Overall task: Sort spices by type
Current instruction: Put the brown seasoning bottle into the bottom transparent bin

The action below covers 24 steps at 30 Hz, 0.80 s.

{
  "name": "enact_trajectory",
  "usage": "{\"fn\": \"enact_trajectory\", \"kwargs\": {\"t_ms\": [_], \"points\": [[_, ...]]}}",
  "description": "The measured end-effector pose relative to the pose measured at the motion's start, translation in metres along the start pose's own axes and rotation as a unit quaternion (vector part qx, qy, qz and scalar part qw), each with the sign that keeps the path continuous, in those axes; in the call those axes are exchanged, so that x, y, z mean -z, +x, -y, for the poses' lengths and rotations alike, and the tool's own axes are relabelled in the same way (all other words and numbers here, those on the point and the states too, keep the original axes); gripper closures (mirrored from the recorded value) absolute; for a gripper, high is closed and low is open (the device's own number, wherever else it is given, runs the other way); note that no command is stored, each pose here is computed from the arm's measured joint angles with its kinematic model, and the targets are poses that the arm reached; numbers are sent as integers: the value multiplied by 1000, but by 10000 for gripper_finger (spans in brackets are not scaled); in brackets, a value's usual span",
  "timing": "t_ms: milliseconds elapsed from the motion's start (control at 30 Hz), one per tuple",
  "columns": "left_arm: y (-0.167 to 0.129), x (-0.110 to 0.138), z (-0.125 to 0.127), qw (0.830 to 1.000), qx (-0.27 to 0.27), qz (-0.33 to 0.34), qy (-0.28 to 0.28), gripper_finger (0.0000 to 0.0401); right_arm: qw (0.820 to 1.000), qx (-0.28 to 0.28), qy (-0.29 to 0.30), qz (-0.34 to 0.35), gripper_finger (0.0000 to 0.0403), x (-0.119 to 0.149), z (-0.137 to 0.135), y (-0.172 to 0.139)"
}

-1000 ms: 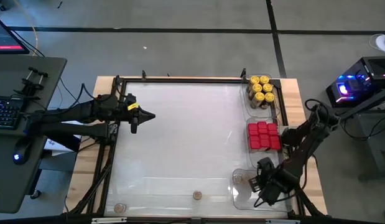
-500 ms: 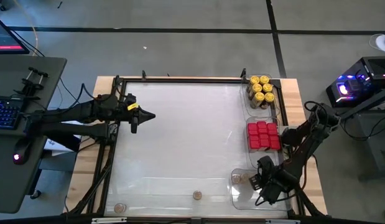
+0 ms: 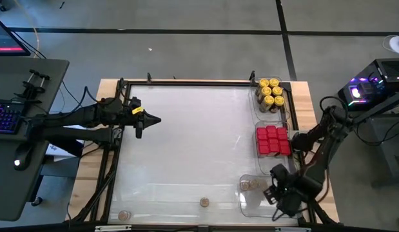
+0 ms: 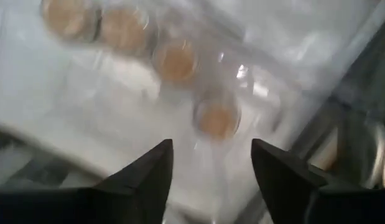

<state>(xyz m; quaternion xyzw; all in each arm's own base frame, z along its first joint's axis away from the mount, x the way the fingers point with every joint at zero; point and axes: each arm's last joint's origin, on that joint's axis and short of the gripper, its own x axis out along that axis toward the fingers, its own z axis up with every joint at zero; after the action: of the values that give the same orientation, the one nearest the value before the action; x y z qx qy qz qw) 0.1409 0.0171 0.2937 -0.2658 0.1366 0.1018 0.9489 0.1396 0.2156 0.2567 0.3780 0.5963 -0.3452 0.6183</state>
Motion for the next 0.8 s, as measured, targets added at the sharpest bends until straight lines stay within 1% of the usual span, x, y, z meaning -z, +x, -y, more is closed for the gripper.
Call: {"fn": "enact_trajectory", "kwargs": {"t_ms": [67, 133, 200, 233, 267, 367, 500, 600, 800], "points": [[0, 0, 0, 1000, 0, 0, 5, 401, 999, 3, 20, -47, 232, 7, -1, -2], [0, 0, 0, 1000, 0, 0, 12, 401, 996, -15, 48, -75, 285, 13, -4, 3], [0, 0, 0, 1000, 0, 0, 16, 401, 993, -40, 45, -98, 355, 16, -8, 11], [0, 0, 0, 1000, 0, 0, 17, 401, 992, -49, 45, -110, 378, 16, -10, 17], [0, 0, 0, 1000, 0, 0, 17, 401, 991, -51, 47, -114, 387, 14, -11, 22], [0, 0, 0, 1000, 0, 0, 17, 401, 990, -16, 69, -121, 382, 5, -7, 37], [0, 0, 0, 1000, 0, 0, 16, 401, 989, 9, 91, -117, 400, -9, -4, 53], [0, 0, 0, 1000, -1, -1, 13, 401, 988, 8, 100, -118, 399, -14, -4, 58], [0, 0, 0, 1000, -1, -1, 15, 401, 990, 13, 100, -103, 402, -15, -2, 59]]}}
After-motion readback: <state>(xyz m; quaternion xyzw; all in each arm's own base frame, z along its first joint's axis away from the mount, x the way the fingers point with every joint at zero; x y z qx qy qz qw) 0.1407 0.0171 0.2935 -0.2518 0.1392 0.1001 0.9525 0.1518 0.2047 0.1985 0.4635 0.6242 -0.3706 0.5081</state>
